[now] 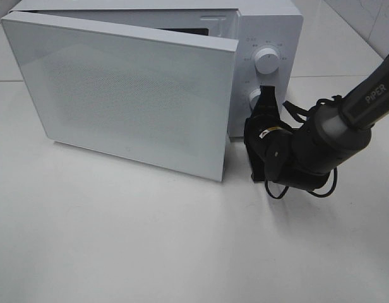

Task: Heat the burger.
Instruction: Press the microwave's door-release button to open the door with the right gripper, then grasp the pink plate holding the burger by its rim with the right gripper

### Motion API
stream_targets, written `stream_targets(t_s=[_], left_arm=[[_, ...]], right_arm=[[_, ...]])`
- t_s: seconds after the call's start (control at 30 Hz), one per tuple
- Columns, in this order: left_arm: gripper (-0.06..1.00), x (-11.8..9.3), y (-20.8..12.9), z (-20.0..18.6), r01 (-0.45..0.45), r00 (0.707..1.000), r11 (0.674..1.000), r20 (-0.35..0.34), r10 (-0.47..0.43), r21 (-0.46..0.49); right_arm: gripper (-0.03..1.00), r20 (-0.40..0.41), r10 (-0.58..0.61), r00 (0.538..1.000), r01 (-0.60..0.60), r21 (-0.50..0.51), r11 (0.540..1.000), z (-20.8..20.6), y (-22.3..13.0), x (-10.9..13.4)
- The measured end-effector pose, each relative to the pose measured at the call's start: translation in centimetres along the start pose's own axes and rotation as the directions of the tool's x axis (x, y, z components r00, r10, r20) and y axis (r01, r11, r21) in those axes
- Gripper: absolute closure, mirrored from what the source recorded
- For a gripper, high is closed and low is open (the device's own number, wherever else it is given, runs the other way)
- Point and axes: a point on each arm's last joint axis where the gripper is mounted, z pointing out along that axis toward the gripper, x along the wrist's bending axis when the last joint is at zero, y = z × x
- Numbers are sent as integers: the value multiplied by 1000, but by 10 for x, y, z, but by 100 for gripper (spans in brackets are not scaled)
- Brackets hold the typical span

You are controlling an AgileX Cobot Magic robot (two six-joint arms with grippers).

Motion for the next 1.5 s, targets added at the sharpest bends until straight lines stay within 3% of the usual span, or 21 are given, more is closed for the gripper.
stream_targets(t_s=[0.57, 0.83, 1.1, 1.2, 1.27, 1.3, 1.37, 1.4, 1.43, 1.47, 1.5], left_arm=[[-4, 0, 0, 0, 0, 1000, 1000, 0, 0, 0], [-4, 0, 0, 0, 0, 1000, 1000, 0, 0, 0], [-4, 0, 0, 0, 0, 1000, 1000, 0, 0, 0], [-4, 0, 0, 0, 0, 1000, 1000, 0, 0, 0], [-4, 0, 0, 0, 0, 1000, 1000, 0, 0, 0], [-4, 0, 0, 0, 0, 1000, 1000, 0, 0, 0], [-4, 0, 0, 0, 0, 1000, 1000, 0, 0, 0], [-4, 0, 0, 0, 0, 1000, 1000, 0, 0, 0], [-4, 0, 0, 0, 0, 1000, 1000, 0, 0, 0], [-4, 0, 0, 0, 0, 1000, 1000, 0, 0, 0], [-4, 0, 0, 0, 0, 1000, 1000, 0, 0, 0]], right_arm=[[95, 41, -9, 999, 9, 9, 1000, -7, 4, 6], [95, 76, -76, 994, 70, 78, 995, -27, 6, 12], [95, 161, -160, 974, 136, 148, 980, -51, 12, 8], [95, 176, -237, 955, 202, 196, 960, -61, 12, 11], [95, 176, -365, 914, 310, 279, 909, -71, 9, 16], [95, 176, -365, 914, 310, 279, 909, -71, 9, 16], [95, 170, -509, 844, 421, 378, 824, -83, 6, 22], [95, 170, -509, 844, 421, 378, 824, -83, 6, 22], [95, 165, -543, 823, 447, 399, 800, -86, 6, 24], [95, 150, -611, 777, 502, 438, 746, -92, 6, 26], [95, 150, -611, 777, 502, 438, 746, -92, 6, 26]])
